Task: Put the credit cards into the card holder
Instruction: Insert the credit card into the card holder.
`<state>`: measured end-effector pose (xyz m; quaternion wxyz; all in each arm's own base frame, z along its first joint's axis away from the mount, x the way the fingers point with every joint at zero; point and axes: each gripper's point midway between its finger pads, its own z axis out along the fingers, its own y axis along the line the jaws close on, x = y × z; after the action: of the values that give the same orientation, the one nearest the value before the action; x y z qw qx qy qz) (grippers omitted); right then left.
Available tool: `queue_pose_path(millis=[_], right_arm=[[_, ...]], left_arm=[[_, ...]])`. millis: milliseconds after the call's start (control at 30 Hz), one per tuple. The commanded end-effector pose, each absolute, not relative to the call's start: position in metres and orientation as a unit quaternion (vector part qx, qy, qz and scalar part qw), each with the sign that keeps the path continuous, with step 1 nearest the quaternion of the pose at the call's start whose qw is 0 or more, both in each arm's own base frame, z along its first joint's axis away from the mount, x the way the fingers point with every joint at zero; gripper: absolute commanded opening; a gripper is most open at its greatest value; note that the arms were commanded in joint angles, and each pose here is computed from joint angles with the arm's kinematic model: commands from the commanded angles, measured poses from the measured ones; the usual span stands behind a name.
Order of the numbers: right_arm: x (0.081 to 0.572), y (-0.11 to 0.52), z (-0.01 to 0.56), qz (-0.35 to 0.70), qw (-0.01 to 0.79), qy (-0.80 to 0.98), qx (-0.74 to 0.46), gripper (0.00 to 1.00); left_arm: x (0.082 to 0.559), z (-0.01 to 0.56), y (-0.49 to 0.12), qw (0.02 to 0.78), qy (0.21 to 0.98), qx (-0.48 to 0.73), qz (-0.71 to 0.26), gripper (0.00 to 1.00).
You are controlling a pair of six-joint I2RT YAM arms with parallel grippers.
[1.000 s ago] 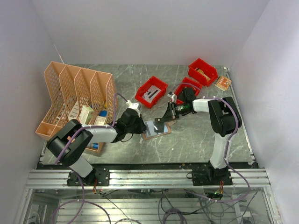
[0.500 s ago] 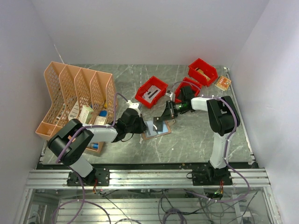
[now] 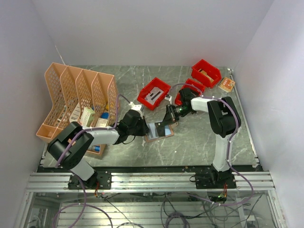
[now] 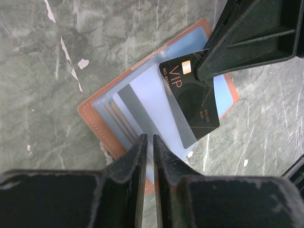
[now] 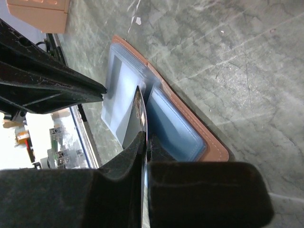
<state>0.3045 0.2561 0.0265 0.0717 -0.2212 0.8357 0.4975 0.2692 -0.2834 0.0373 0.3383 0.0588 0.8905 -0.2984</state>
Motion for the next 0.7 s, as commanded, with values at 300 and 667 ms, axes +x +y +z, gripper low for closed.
queue_pose_path(millis=[300,667], right_arm=[[0.304,0.259,0.007,0.465,0.049,0.851,-0.24,0.0],[0.307,0.254,0.001,0.431,0.027,0.878,-0.206,0.0]], left_arm=[[0.264,0.048,-0.276,0.333,0.894,0.048,-0.297,0.35],[0.265,0.032,-0.283,0.315,0.899,0.046,-0.301,0.32]])
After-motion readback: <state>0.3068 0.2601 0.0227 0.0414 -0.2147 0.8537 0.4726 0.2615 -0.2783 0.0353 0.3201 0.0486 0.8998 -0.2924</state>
